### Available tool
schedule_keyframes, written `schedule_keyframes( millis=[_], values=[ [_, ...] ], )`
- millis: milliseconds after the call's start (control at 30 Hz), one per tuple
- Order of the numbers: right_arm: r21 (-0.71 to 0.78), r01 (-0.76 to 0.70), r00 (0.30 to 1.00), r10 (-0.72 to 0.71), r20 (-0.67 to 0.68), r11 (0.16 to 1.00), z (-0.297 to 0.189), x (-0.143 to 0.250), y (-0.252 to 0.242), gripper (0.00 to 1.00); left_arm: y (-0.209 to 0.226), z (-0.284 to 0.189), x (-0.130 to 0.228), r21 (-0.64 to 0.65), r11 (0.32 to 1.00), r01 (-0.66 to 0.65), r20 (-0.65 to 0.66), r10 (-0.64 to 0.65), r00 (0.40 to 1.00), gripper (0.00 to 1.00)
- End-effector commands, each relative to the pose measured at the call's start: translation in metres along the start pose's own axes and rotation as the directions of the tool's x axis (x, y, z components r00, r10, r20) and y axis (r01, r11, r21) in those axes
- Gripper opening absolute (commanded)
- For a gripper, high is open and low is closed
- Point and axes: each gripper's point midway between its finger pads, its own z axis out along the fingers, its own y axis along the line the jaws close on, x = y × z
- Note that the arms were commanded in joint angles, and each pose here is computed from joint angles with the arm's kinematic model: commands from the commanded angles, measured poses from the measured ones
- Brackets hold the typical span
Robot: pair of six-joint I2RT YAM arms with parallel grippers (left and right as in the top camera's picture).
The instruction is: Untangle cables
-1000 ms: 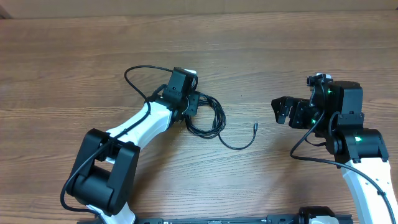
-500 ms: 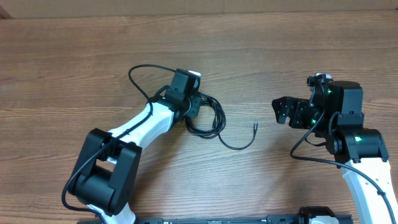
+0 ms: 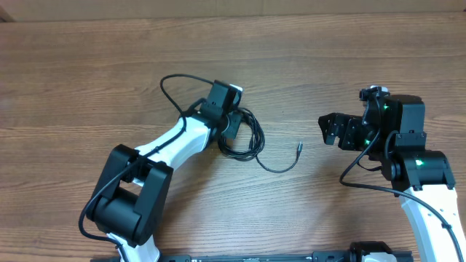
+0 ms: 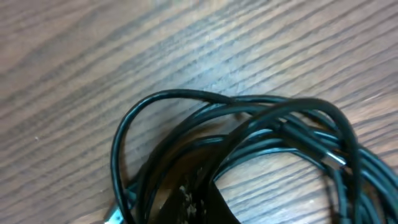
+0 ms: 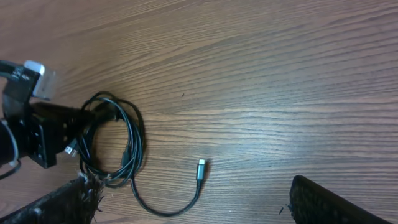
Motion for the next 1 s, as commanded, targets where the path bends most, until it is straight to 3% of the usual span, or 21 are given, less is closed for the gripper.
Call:
schedule_keyframes(
  millis=[0,100,167,267,633,867,967],
  values=[
    [-0.036,0.010,1.000,-0.009,0.029,0.999,-0.007,-0.010,0.010,0.94,-0.015,-0.041,-0.047,0.072,0.997,0.017,0.106,-0.024,0.994,0.04],
    [-0.123,0.011,1.000,-0.010,0.010,0.992,-0.007,-0.007,0.025,0.86,-0.043,-0.070,-0.057,0.240,0.969,0.058,0.085,-0.080,0.993,0.04],
    [-0.182,0.008,1.000,-0.011,-0.019,0.983,-0.005,-0.003,0.035,0.81,-0.074,-0.102,-0.068,0.425,0.902,0.080,0.070,-0.121,0.990,0.04],
    [-0.196,0.000,0.997,-0.015,-0.076,0.981,0.009,0.006,0.038,0.81,-0.100,-0.145,-0.085,0.577,0.816,0.028,0.119,-0.118,0.986,0.04],
    [-0.408,0.036,0.982,-0.108,-0.156,0.912,0.046,0.017,0.090,0.79,-0.119,-0.240,-0.126,0.684,0.719,-0.124,0.308,-0.131,0.942,0.04],
    [-0.407,0.032,0.974,-0.120,-0.193,0.913,0.058,0.026,0.093,0.45,-0.117,-0.286,-0.151,0.675,0.709,-0.206,0.438,-0.160,0.884,0.04],
    [-0.359,0.028,0.975,-0.105,-0.197,0.933,0.061,0.026,0.085,0.21,-0.104,-0.298,-0.159,0.659,0.723,-0.208,0.469,-0.179,0.865,0.04]
  ],
)
